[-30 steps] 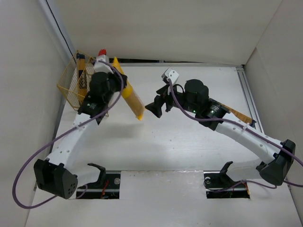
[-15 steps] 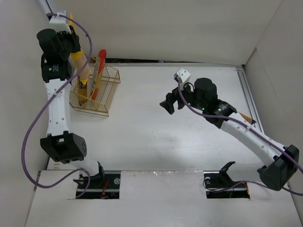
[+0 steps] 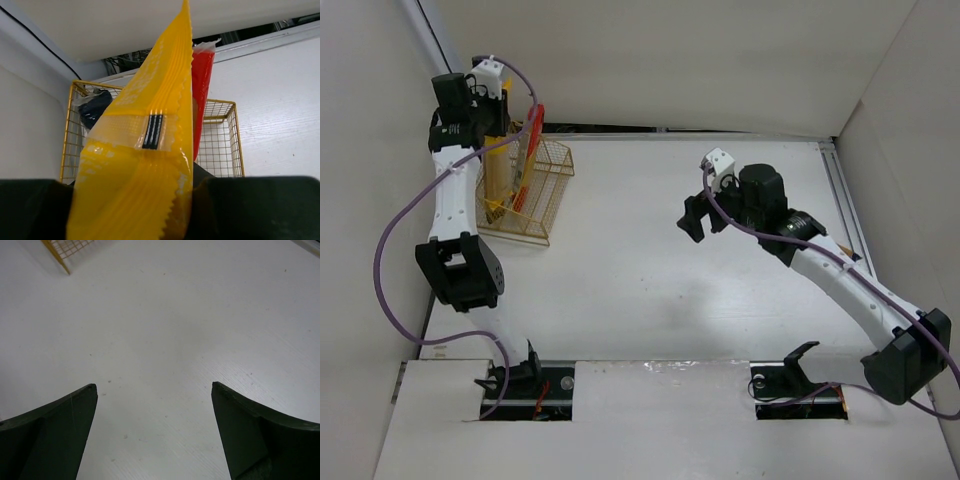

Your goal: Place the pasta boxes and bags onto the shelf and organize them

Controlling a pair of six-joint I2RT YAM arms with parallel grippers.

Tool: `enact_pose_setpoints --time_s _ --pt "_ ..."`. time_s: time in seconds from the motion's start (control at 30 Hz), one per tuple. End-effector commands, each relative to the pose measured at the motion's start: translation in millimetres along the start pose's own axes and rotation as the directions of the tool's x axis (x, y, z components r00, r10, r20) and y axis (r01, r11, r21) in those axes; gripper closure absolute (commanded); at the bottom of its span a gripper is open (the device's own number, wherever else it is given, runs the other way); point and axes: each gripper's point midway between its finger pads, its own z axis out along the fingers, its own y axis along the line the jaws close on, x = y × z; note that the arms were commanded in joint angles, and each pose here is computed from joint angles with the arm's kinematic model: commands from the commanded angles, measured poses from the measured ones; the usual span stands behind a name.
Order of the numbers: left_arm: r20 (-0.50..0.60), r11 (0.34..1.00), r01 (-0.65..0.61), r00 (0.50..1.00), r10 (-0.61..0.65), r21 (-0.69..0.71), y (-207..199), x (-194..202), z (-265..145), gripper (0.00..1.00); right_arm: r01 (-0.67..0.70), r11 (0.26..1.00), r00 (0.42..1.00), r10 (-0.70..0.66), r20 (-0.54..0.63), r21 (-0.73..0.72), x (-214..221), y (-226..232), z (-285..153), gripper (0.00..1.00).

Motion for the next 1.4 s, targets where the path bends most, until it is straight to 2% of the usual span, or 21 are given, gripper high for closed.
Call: enact_pose_setpoints --time_s 0.0,0.13,0.27,0.33,0.53,0.57,0.6,0.63,0.7,0.9,1.0,1.07,1.1,1.13,1.23,1.33,1.37 --pt "0.202 0.991 -0.133 0.97 0.137 -0.034 11 -64 -21 1.0 0.01 1.0 1.0 -0.01 0.019 0.011 -6 -6 -7 0.0" --pt "0.147 0.987 -0.158 0.977 0.152 0.029 1 -38 1 1.0 0.006 1.0 1.0 -0.007 0.021 0.02 -5 -9 -9 0.0" --pt "0.063 0.977 -0.211 0.975 0.212 -0.023 -10 -11 19 1.0 -0.002 1.0 1.0 0.002 0.003 0.027 4 -12 -8 0.0" --pt "0.016 0.978 -0.206 0.978 0.207 -0.041 -9 10 29 1.0 -0.007 0.999 1.0 0.007 0.004 0.037 6 -16 -11 0.0" --pt "-0.055 0.981 -0.192 0.98 0.19 -0.04 -7 34 42 1.0 -0.007 0.999 1.0 0.007 0.002 0.046 8 -17 -12 0.0" --pt "-0.066 0.983 -0.179 0.982 0.175 -0.046 -6 39 43 0.85 -0.01 0.999 1.0 0.01 -0.009 0.045 11 -17 -13 0.0" --pt "-0.066 0.983 -0.178 0.982 0.175 -0.046 -6 39 43 0.46 -0.01 0.999 1.0 0.01 -0.009 0.045 11 -17 -13 0.0" --pt "-0.071 0.984 -0.176 0.982 0.173 -0.032 -9 41 42 0.33 -0.01 0.999 1.0 0.01 -0.009 0.045 11 -17 -13 0.0" --pt "-0.07 0.988 -0.153 0.986 0.151 -0.033 -10 41 42 0.02 -0.016 0.998 1.0 0.016 -0.017 0.053 13 -20 -14 0.0" --pt "0.016 0.99 -0.137 0.99 0.138 -0.034 -15 5 15 0.0 -0.031 0.989 0.999 0.036 -0.031 0.145 15 -39 -16 0.0" --pt "0.092 0.993 -0.104 0.99 0.109 -0.06 -16 -21 -6 0.0 -0.07 0.967 0.994 0.089 -0.065 0.245 22 -70 -21 0.0" --pt "0.127 0.992 -0.06 0.989 0.074 -0.108 -11 -36 -22 0.0 -0.062 0.949 0.987 0.105 -0.125 0.308 34 -92 -28 0.0" --pt "0.177 0.992 0.015 0.984 0.007 -0.127 -9 -50 -32 0.0 -0.065 0.936 0.981 0.124 -0.149 0.347 41 -111 -34 0.0" --pt "0.234 0.989 0.049 0.972 -0.015 -0.14 -9 -72 -53 0.0 -0.025 0.936 0.967 0.111 -0.229 0.352 55 -122 -36 0.0" --pt "0.324 0.981 0.183 0.933 -0.154 -0.059 -23 -110 -95 0.0 -0.006 0.915 0.925 0.158 -0.346 0.403 87 -156 -42 0.0" --pt "0.382 0.977 0.206 0.899 -0.214 0.062 -51 -133 -122 0.0 -0.007 0.895 0.885 0.213 -0.414 0.446 115 -185 -50 0.0" --pt "0.352 0.958 0.27 0.891 -0.286 0.095 -60 -119 -115 0.0 0.005 0.896 0.866 0.218 -0.45 0.443 130 -196 -46 0.0"
